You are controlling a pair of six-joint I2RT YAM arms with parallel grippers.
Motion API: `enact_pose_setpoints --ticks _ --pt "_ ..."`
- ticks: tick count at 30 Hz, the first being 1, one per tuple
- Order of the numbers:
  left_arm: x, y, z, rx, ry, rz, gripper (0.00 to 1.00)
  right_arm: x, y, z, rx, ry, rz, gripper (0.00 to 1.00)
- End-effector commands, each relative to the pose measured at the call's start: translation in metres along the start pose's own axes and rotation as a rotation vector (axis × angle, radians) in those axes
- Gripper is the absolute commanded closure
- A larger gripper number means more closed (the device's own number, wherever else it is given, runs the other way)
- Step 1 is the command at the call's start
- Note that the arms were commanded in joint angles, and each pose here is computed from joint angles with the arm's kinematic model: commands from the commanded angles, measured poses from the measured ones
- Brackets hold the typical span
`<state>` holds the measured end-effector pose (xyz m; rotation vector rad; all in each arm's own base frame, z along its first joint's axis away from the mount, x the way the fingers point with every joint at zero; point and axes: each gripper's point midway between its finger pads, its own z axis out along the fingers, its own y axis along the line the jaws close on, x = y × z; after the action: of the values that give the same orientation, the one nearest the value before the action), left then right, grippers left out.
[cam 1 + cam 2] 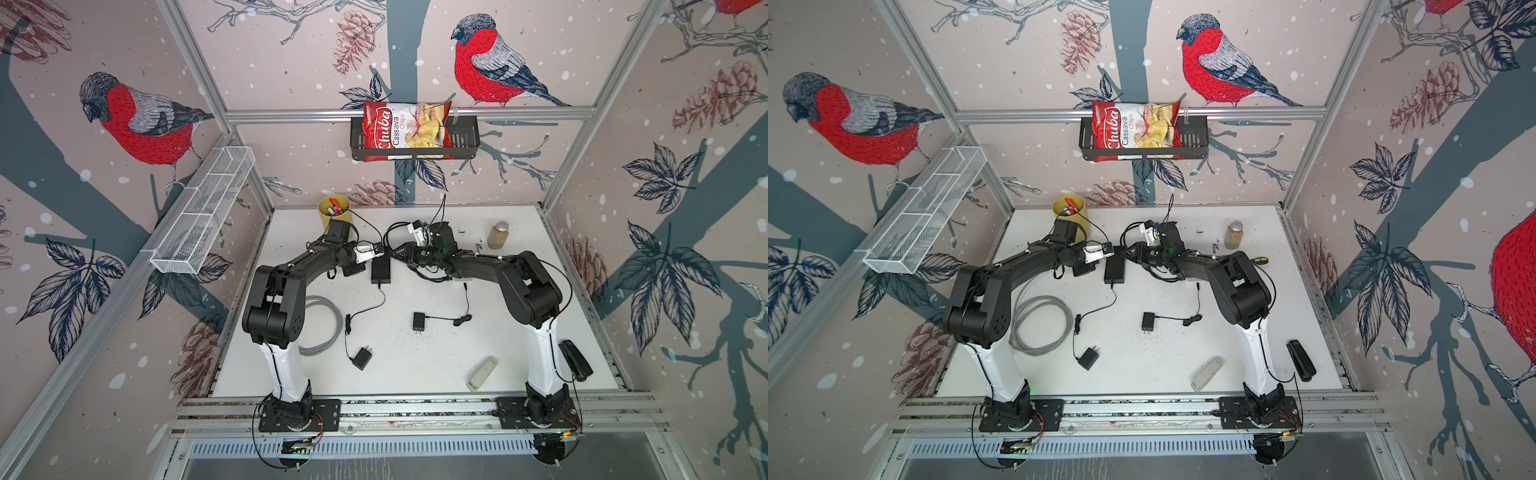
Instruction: Insert the plug into the switch port
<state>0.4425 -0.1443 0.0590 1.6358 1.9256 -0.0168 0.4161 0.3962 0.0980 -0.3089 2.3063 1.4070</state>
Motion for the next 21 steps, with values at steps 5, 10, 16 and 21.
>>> enact_pose_setpoints --ticks 5,10,16,21 --pt "0.028 -0.001 0.019 0.003 0.073 0.026 1.0 0.01 -0.035 0.01 0.232 0.061 -0.064 0.53" --pt "0.028 0.004 0.025 -0.005 0.059 0.041 1.0 0.004 -0.046 0.019 0.292 0.07 -0.069 0.48" --pt "0.013 -0.003 0.029 0.035 0.006 0.088 1.0 0.004 -0.05 0.027 0.298 0.072 -0.075 0.45" --pt "-0.004 -0.009 0.029 0.058 -0.035 0.115 1.0 0.011 -0.045 0.036 0.27 0.107 -0.109 0.42"
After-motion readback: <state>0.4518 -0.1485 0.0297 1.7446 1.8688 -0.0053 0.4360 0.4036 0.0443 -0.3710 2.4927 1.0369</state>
